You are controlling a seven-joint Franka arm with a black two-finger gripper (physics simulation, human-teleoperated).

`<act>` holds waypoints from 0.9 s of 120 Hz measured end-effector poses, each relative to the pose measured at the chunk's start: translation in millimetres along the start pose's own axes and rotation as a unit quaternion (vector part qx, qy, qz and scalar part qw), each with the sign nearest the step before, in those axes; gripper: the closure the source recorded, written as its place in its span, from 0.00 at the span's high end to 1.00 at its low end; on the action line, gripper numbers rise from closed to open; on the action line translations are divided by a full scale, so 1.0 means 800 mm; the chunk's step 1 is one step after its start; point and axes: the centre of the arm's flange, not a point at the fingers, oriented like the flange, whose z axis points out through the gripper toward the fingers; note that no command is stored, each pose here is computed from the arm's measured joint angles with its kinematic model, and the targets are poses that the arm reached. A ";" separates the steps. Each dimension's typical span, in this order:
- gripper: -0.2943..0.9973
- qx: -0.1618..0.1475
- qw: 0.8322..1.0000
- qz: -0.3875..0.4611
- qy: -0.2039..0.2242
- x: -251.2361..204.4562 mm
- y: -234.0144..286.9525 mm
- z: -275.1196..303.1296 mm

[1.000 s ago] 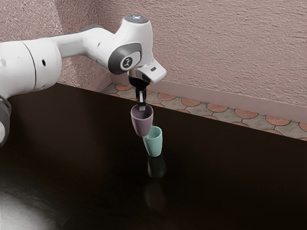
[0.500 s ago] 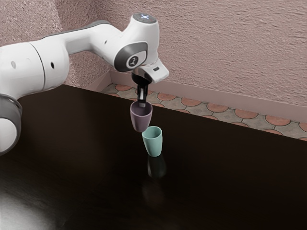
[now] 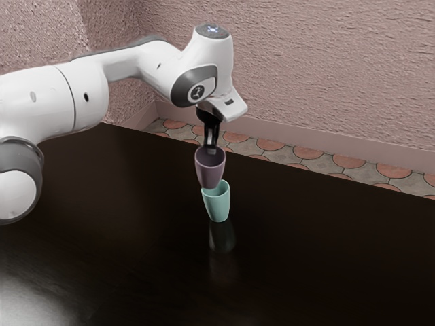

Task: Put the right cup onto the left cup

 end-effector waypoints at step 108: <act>0.69 -0.020 0.999 -0.025 0.016 -0.056 0.007 -0.044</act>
